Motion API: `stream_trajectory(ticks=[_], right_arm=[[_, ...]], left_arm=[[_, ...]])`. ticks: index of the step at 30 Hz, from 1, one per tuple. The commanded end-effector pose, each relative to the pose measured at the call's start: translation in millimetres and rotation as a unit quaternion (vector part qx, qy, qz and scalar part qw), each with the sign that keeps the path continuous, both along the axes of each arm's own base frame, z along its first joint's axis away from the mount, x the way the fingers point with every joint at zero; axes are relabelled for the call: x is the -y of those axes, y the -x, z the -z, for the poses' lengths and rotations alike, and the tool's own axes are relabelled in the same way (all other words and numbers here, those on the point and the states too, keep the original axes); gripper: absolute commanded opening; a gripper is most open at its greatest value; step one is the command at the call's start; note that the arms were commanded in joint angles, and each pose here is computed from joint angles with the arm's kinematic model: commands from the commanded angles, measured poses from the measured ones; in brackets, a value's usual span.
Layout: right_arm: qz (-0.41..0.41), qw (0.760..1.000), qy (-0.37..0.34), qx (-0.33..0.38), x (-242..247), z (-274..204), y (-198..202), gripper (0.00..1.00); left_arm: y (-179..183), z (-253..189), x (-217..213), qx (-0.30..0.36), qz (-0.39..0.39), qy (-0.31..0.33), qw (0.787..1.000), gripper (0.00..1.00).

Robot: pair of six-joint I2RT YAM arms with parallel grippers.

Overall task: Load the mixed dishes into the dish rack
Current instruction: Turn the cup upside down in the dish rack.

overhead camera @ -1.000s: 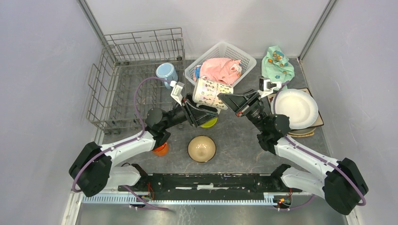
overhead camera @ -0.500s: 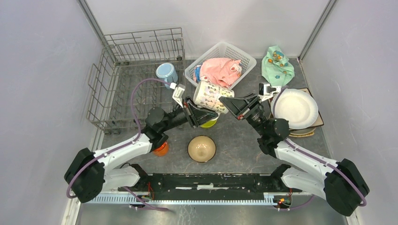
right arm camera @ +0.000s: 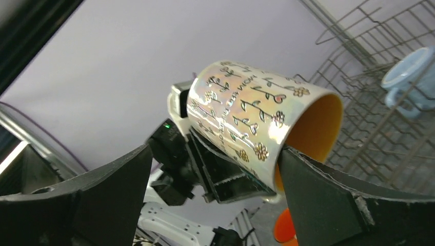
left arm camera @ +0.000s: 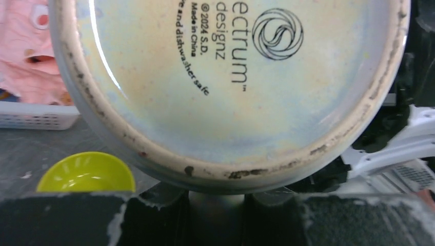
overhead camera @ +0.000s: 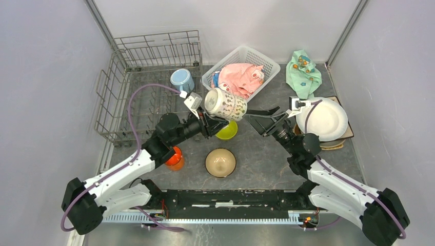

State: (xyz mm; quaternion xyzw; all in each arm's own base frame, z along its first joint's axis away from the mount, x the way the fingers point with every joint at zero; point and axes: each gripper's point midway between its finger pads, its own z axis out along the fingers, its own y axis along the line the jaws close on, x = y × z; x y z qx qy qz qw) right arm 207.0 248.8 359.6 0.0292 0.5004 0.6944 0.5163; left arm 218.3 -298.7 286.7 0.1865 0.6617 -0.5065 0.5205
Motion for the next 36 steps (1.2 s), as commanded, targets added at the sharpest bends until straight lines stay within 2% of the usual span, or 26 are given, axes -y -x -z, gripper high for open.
stream_trajectory(ticks=[1,10,21,28,30,36], right_arm=[[0.035,0.997,0.072,0.012,1.5,11.7,-5.0,0.98],[0.082,0.988,0.133,0.005,15.6,37.5,-7.4,0.98],[0.097,0.984,0.149,0.018,23.2,43.7,-3.0,0.98],[0.112,0.979,0.164,0.053,31.0,42.3,4.2,0.98],[0.122,0.976,0.173,0.05,34.7,45.3,3.4,0.98],[0.141,0.973,0.176,0.042,45.0,45.4,4.8,0.98]], left_arm=[[-22.9,-63.9,-25.7,0.129,-0.085,-0.028,0.988,0.02],[-48.0,-65.0,-53.6,0.166,-0.161,-0.122,0.965,0.02],[-80.0,-71.7,-98.5,0.168,-0.243,-0.174,0.939,0.02],[-121.5,-44.0,-163.3,0.124,-0.334,-0.246,0.901,0.02],[-130.9,-33.3,-181.6,0.111,-0.341,-0.257,0.898,0.02],[-149.6,-5.7,-202.3,0.085,-0.303,-0.279,0.907,0.02]])
